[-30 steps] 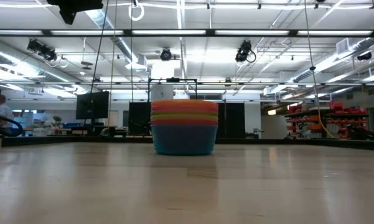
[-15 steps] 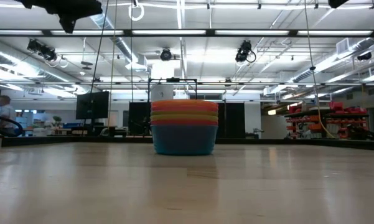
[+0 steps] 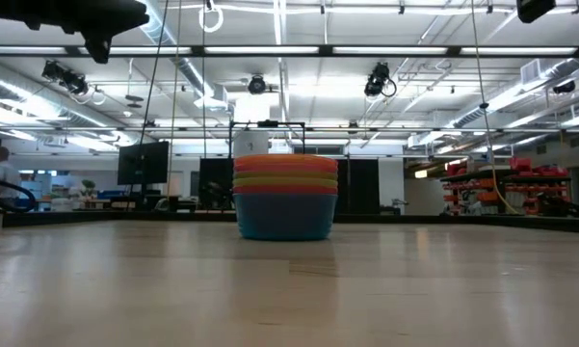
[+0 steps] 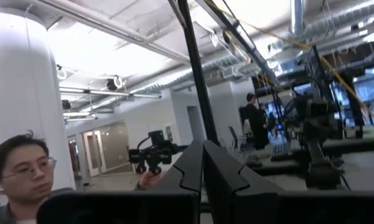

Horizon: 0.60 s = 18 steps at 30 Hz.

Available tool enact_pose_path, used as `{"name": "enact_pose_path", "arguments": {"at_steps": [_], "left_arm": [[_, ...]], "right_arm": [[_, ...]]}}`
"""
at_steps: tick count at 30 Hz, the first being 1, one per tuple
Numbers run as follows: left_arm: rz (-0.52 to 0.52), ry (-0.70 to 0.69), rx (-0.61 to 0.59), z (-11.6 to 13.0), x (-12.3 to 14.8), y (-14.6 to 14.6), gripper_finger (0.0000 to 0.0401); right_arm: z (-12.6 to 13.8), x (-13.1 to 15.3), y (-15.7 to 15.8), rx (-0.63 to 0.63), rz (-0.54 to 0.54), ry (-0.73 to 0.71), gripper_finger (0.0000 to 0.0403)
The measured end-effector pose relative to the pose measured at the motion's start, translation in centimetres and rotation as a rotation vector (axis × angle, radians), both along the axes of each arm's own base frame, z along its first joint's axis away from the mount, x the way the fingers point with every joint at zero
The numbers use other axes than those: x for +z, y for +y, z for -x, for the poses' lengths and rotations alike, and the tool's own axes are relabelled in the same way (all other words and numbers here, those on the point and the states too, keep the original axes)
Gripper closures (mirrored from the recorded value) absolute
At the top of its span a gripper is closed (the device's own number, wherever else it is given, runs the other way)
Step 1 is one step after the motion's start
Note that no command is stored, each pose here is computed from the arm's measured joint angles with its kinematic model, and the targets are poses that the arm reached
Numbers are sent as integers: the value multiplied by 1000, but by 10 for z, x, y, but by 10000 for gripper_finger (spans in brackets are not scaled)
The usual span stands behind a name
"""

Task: Nest bowls inside each other
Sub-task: Return to Home Position

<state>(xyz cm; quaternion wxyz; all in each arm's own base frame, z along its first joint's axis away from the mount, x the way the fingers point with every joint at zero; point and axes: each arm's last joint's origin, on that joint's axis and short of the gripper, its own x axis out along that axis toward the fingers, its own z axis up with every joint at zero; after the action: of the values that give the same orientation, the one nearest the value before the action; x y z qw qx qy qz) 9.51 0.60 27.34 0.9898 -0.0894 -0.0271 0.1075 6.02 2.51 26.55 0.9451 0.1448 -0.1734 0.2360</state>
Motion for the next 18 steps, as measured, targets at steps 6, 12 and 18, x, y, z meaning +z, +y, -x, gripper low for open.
{"name": "enact_pose_path", "arguments": {"at_steps": [6, 12, 18], "left_arm": [[8, -31, -1, 7, -9, 0, 310], [-9, -149, 0, 24, -2, 0, 315], [-16, -196, -24, 39, -3, -1, 321]], "right_arm": [[-5, -11, 2, -3, -10, 24, 384], [0, -1, 0, -4, -18, -21, 384], [1, 3, -1, -5, -17, -30, 384]]}}
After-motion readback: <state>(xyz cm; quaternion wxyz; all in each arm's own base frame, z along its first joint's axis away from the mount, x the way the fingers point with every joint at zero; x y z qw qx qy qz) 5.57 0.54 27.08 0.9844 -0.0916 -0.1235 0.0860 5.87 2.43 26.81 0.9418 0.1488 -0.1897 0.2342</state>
